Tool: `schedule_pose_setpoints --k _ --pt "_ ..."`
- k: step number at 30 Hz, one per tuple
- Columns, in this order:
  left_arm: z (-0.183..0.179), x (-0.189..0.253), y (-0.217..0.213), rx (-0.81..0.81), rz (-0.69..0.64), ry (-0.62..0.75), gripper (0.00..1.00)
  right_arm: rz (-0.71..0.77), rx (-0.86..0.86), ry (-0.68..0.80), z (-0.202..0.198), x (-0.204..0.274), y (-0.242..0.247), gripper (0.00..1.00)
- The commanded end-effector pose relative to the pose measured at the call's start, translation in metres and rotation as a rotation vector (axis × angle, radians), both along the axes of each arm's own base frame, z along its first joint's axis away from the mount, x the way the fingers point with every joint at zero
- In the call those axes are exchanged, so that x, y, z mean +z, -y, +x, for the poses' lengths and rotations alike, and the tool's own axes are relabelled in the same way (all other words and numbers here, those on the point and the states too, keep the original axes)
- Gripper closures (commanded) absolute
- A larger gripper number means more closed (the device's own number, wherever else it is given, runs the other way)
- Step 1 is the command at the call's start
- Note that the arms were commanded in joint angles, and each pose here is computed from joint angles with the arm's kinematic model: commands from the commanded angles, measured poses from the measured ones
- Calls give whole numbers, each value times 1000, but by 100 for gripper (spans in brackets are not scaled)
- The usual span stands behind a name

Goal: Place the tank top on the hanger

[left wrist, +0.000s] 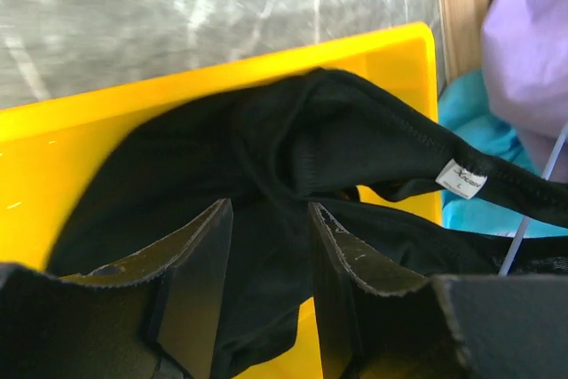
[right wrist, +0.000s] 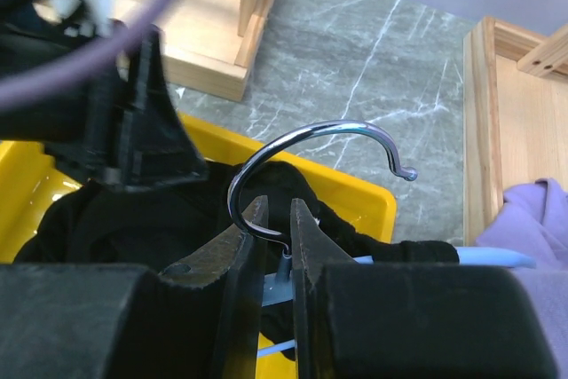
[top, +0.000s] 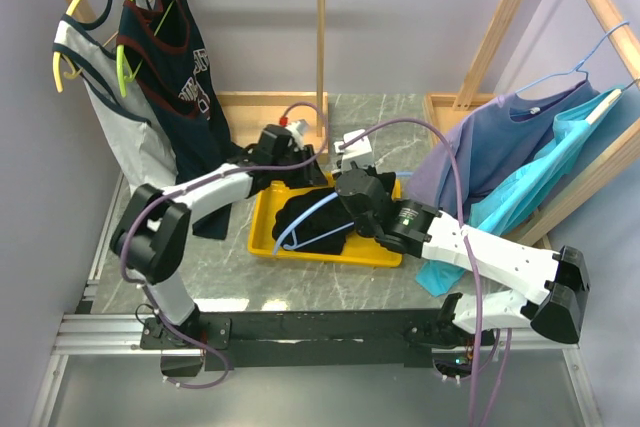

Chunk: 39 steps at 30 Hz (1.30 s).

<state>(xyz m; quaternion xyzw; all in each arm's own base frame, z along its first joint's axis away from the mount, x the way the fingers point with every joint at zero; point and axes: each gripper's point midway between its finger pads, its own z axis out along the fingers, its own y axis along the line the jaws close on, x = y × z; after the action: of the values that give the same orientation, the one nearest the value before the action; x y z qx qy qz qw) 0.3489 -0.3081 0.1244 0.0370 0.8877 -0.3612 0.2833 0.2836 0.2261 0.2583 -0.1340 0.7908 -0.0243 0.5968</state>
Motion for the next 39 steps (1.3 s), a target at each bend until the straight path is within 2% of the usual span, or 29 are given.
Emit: schedule_pose_setpoints --k 1,18,25,30,31,34,35,36,39 --pt "4 12 26 -72 -16 55 54 61 -37 49 -1 17 7 100" --pt "21 -36 46 -17 80 16 64 84 -18 54 -3 24 0 100" --pt "21 -43 57 -28 65 7 64 80 -22 55 -2 25 0 100" --pt "21 -40 62 -24 28 23 69 80 -20 56 -3 27 -1 100" --pt "22 -39 63 -22 17 29 70 77 -23 55 -3 26 -1 100" --pt "22 -39 64 -23 13 28 83 72 -28 52 -2 25 0 100" --pt "23 -35 63 -13 14 38 92 72 -38 56 -1 27 1 100" --pt "24 -33 61 0 15 46 96 74 -42 55 -1 27 1 100" --pt "27 -25 39 91 39 81 99 70 -65 60 0 29 3 100"
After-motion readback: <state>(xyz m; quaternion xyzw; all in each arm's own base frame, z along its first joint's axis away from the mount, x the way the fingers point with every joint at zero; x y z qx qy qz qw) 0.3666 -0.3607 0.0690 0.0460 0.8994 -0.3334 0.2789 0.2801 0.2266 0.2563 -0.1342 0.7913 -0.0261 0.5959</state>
